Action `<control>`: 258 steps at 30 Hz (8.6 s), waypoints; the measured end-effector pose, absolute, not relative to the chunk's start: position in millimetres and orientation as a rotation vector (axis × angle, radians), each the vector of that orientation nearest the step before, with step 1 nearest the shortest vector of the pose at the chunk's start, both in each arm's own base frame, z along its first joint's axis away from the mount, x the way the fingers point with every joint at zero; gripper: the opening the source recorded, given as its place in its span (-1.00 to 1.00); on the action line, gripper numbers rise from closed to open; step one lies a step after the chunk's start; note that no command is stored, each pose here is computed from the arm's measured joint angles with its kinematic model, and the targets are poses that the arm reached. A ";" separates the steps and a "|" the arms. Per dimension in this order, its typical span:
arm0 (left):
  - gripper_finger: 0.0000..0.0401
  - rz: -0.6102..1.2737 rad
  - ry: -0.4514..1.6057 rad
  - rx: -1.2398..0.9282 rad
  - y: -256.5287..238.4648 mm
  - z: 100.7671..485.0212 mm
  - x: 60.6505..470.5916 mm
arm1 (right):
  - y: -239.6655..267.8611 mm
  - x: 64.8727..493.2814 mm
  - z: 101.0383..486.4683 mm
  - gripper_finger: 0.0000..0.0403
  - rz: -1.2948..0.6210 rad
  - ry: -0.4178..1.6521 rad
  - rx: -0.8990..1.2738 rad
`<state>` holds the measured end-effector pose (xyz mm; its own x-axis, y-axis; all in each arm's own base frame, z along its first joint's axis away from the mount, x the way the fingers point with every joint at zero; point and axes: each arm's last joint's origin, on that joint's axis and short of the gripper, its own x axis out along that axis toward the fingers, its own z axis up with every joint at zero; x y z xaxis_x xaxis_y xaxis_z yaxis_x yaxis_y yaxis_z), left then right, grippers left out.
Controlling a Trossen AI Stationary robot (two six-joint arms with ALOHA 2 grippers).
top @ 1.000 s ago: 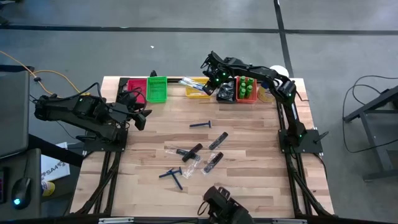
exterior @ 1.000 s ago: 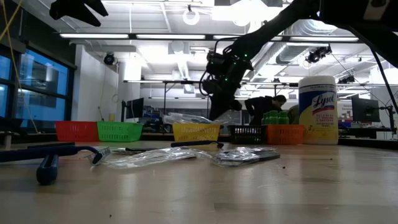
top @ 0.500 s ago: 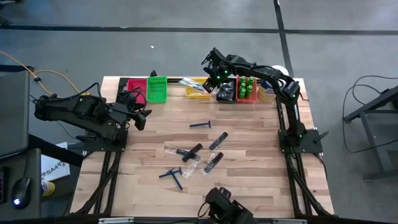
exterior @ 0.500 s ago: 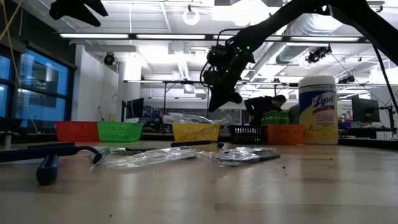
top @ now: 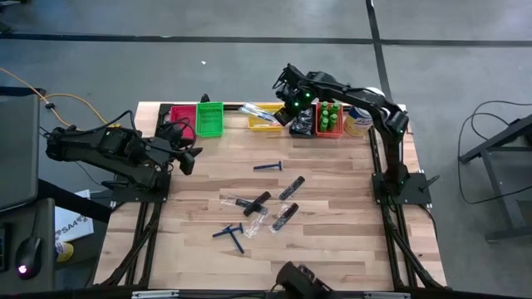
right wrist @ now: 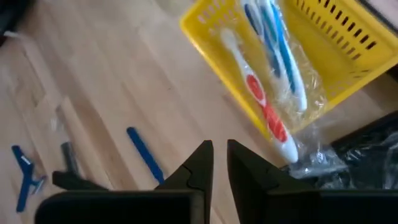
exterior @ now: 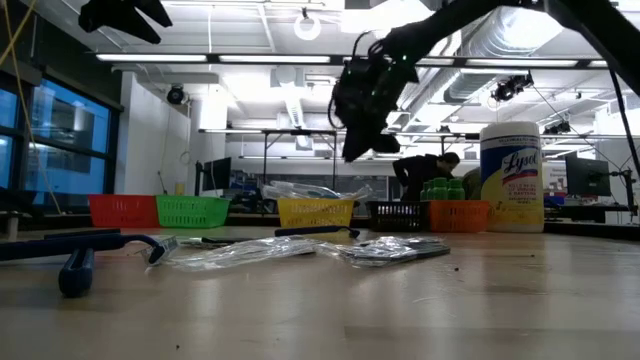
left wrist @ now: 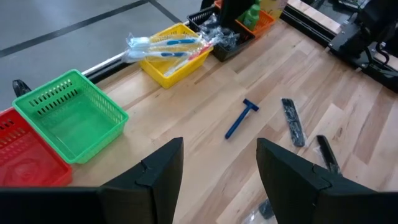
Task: Pick & Place Travel size toiletries
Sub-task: Put the blue razor into the red bin
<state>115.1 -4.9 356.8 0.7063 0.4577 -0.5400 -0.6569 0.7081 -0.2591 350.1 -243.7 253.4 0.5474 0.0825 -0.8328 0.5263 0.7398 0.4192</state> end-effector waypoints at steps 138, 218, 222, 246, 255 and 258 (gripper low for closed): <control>-0.03 0.373 0.279 -0.107 17.6 379.8 189.5 | -63.4 381.6 340.1 -0.87 0.024 0.274 0.060; -0.87 1.317 0.566 -0.443 113.1 335.5 138.1 | -101.8 307.9 401.4 0.18 -0.216 0.189 0.120; -0.87 1.401 0.659 -0.495 129.6 325.6 129.0 | -104.5 307.4 400.6 0.18 -0.216 0.193 0.120; -0.80 1.625 0.988 -0.644 200.2 243.3 143.7 | -108.2 306.3 400.9 0.18 -0.246 0.202 0.014; -0.77 1.641 0.943 -0.655 200.0 227.9 143.4 | -107.4 306.4 400.7 0.18 -0.201 0.205 -0.008; -0.70 1.646 0.939 -0.649 200.1 227.9 143.6 | -106.6 306.6 400.8 0.18 -0.175 0.203 -0.007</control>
